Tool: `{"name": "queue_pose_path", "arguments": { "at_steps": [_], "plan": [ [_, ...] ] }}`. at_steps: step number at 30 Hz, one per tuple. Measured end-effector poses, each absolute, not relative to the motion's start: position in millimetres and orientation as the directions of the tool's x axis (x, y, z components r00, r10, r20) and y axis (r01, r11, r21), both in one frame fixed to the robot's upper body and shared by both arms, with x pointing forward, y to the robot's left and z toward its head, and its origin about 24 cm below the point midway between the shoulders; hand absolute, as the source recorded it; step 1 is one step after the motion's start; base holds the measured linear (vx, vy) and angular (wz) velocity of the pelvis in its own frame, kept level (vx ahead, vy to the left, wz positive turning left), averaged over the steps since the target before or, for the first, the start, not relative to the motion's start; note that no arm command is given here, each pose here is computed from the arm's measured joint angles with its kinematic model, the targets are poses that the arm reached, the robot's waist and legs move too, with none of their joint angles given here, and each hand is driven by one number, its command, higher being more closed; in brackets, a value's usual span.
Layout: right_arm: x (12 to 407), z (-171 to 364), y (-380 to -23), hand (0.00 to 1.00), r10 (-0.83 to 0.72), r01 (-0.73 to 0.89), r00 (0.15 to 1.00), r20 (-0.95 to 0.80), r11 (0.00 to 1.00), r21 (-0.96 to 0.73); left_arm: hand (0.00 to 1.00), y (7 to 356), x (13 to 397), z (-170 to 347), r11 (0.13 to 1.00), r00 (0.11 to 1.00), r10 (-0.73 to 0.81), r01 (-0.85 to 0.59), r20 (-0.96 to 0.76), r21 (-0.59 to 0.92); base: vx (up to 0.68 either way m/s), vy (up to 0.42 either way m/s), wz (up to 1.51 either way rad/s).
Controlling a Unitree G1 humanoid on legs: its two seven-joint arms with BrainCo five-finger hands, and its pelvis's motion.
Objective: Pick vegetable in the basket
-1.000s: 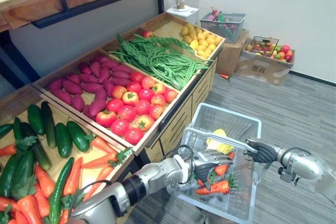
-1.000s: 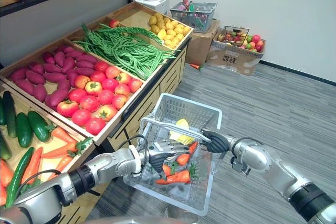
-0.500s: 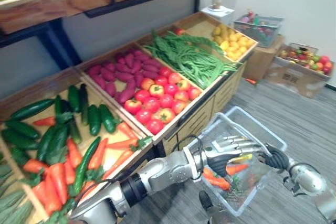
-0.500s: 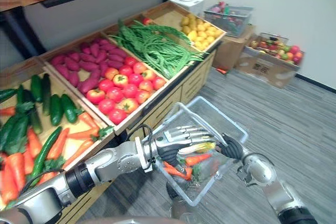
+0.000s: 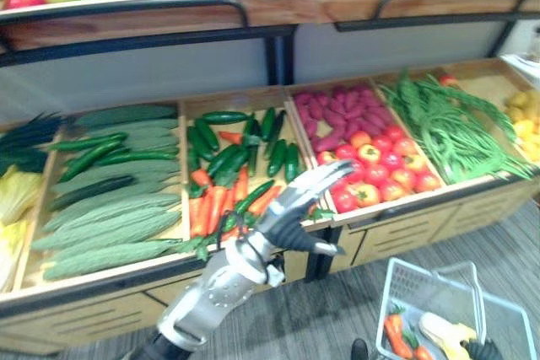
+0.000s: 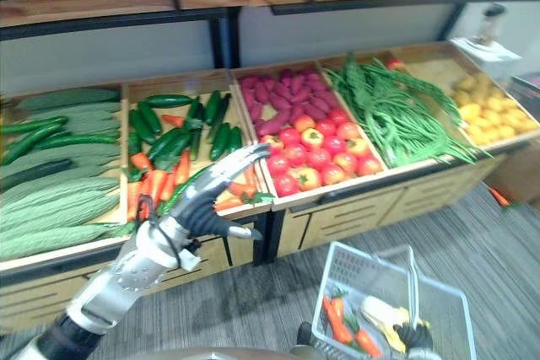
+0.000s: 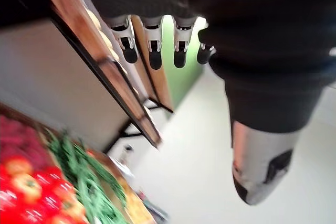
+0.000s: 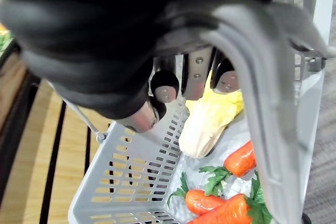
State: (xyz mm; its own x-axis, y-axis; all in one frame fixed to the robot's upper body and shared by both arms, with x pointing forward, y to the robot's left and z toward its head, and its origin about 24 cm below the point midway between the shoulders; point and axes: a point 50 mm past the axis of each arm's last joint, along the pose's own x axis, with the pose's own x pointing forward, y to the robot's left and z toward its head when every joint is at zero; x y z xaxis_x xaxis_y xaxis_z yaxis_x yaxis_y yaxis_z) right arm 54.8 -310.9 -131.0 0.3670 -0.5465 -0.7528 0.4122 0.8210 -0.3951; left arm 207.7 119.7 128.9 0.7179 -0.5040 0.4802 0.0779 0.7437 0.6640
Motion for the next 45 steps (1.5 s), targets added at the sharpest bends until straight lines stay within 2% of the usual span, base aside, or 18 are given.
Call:
{"name": "queue_pose_path", "arguments": {
  "at_steps": [2,3,4,5,8,10,13,16,18,22,23,24,26,28,32,36,45],
  "plan": [
    [35.4,-143.0,-299.8,1.0,-0.545,0.503,0.255,-0.799,0.78,-0.372,0.0,156.1,208.1,123.0,0.82,0.829,-0.262,-0.079,0.494,0.567,0.05,-0.017,0.76],
    [30.7,-145.7,-296.4,1.0,-0.542,0.524,0.228,-0.809,0.769,-0.367,0.0,165.2,207.9,120.2,0.834,0.85,-0.189,-0.125,0.492,0.537,0.03,-0.012,0.7],
    [22.7,-149.8,-290.3,1.0,-0.537,0.56,0.181,-0.824,0.745,-0.363,0.0,181.9,208.5,112.3,0.855,0.878,-0.053,-0.206,0.476,0.476,0.02,-0.008,0.68],
    [15.6,-152.6,-285.9,1.0,-0.53,0.598,0.144,-0.836,0.719,-0.353,0.0,197.5,206.6,101.3,0.854,0.894,0.083,-0.291,0.439,0.432,0.02,-0.009,0.63],
    [10.5,-155.2,-280.9,1.0,-0.517,0.636,0.113,-0.848,0.694,-0.338,0.0,227.0,196.7,74.5,0.807,0.906,0.269,-0.397,0.327,0.437,0.02,-0.007,0.56],
    [8.9,-156.4,-277.9,1.0,-0.515,0.661,0.101,-0.851,0.674,-0.33,0.0,250.4,183.4,49.1,0.755,0.878,0.426,-0.478,0.218,0.45,-0.01,-0.003,0.39],
    [7.5,-158.4,-271.6,1.0,-0.507,0.678,0.092,-0.857,0.663,-0.319,0.0,268.5,165.3,19.7,0.694,0.81,0.578,-0.55,0.097,0.464,-0.03,0.0,0.37],
    [9.7,-160.5,-263.5,1.0,-0.496,0.683,0.099,-0.863,0.665,-0.304,0.0,279.2,141.7,-19.9,0.651,0.73,0.68,-0.558,-0.07,0.514,-0.01,-0.012,0.2],
    [8.9,-161.2,-259.8,1.0,-0.493,0.684,0.099,-0.864,0.664,-0.301,0.0,280.8,127.4,-41.3,0.644,0.677,0.717,-0.549,-0.169,0.533,0.0,-0.014,0.14],
    [17.3,-161.4,-252.1,1.0,-0.488,0.649,0.143,-0.861,0.703,-0.291,0.0,275.7,76.7,-98.0,0.664,0.489,0.747,-0.503,-0.452,0.553,0.0,-0.005,-0.05],
    [19.9,-161.8,-249.0,1.0,-0.483,0.639,0.157,-0.862,0.715,-0.284,0.0,271.6,60.7,-112.2,0.678,0.43,0.735,-0.475,-0.524,0.561,0.01,-0.009,-0.1],
    [20.5,-162.0,-248.5,1.0,-0.482,0.638,0.158,-0.862,0.716,-0.283,0.0,270.4,57.4,-115.2,0.682,0.418,0.731,-0.468,-0.539,0.562,0.01,-0.008,-0.1],
    [23.1,-162.7,-245.1,1.0,-0.475,0.626,0.167,-0.864,0.728,-0.279,0.0,251.8,24.8,-143.0,0.749,0.295,0.653,-0.389,-0.697,0.537,0.03,-0.006,-0.1],
    [26.0,-163.0,-243.3,1.0,-0.473,0.609,0.18,-0.863,0.742,-0.279,0.0,240.3,7.9,-153.4,0.774,0.217,0.607,-0.382,-0.765,0.505,0.04,0.0,-0.06],
    [28.5,-165.1,-238.8,1.0,-0.457,0.577,0.181,-0.871,0.766,-0.282,0.0,234.7,-4.1,-158.8,0.793,0.162,0.558,-0.392,-0.814,0.465,0.08,0.006,-0.05],
    [36.2,-165.3,-236.1,1.0,-0.444,0.529,0.21,-0.871,0.801,-0.281,0.0,231.5,6.2,-162.3,0.803,0.171,0.507,-0.451,-0.845,0.39,0.02,0.002,-0.06],
    [47.9,-165.7,-231.8,1.0,-0.418,0.465,0.251,-0.873,0.843,-0.27,0.0,224.9,12.2,-167.1,0.855,0.2,0.41,-0.425,-0.89,0.298,-0.01,-0.002,-0.06]
  ]
}}
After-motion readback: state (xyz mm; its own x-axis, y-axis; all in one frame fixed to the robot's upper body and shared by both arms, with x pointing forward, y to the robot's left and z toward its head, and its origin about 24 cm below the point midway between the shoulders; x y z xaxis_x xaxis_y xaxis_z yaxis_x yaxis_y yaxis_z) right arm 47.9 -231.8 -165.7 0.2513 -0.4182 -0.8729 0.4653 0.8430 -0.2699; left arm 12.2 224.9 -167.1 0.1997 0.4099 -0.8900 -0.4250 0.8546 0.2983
